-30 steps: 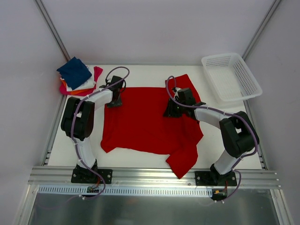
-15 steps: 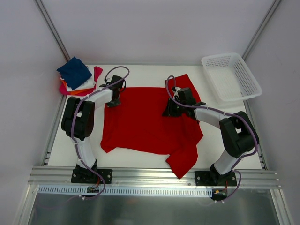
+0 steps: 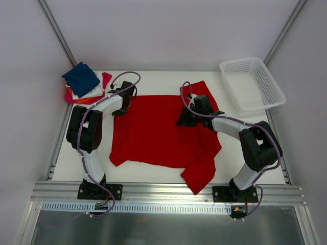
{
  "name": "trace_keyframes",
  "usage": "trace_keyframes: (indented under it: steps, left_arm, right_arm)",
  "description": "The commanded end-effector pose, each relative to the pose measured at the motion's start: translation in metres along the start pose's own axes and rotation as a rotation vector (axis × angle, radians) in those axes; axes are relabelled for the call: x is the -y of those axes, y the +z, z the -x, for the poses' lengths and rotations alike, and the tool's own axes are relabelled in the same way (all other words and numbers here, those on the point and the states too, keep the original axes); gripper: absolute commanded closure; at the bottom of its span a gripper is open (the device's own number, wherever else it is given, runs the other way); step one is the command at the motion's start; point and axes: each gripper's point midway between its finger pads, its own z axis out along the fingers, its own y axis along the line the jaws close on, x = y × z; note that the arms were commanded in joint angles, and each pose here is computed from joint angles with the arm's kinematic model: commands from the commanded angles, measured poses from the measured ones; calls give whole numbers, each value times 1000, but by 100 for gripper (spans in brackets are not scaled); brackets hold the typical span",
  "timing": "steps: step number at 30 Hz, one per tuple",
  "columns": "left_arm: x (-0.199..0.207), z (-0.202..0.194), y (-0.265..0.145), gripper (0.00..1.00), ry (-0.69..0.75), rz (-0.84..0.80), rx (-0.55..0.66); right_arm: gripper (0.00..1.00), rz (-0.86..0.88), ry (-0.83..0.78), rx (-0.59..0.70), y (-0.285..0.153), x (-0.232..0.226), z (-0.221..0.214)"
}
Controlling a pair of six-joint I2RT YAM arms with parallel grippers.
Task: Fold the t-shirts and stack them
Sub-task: Flatten the tshirt out
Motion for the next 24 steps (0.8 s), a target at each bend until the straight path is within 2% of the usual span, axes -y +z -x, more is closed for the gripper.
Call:
trace_keyframes:
  steps: [1, 8, 10, 12, 13, 15, 19, 24]
  left_arm:
    - [-20, 20, -20, 100, 15, 74, 55]
    - [-34, 22, -16, 98, 40, 164, 50]
    - [-35, 23, -12, 76, 53, 197, 48]
    - [-38, 21, -6, 61, 64, 221, 32]
    - [-41, 21, -5, 36, 66, 240, 31]
    - [-45, 20, -1, 27, 66, 257, 16]
    - [-45, 23, -7, 25, 33, 236, 25]
    - [-29, 45, -27, 24, -35, 110, 59]
  right_arm:
    - [74, 43, -16, 16, 3, -8, 5]
    - [74, 50, -25, 18, 1, -10, 5]
    - [74, 55, -25, 19, -1, -11, 6]
    - [74, 55, -27, 20, -2, -11, 6]
    - [74, 57, -29, 25, -3, -11, 7]
    - [74, 56, -29, 25, -4, -10, 6]
    - [74, 45, -27, 30, -4, -6, 8]
    - [75, 50, -19, 19, 2, -5, 11]
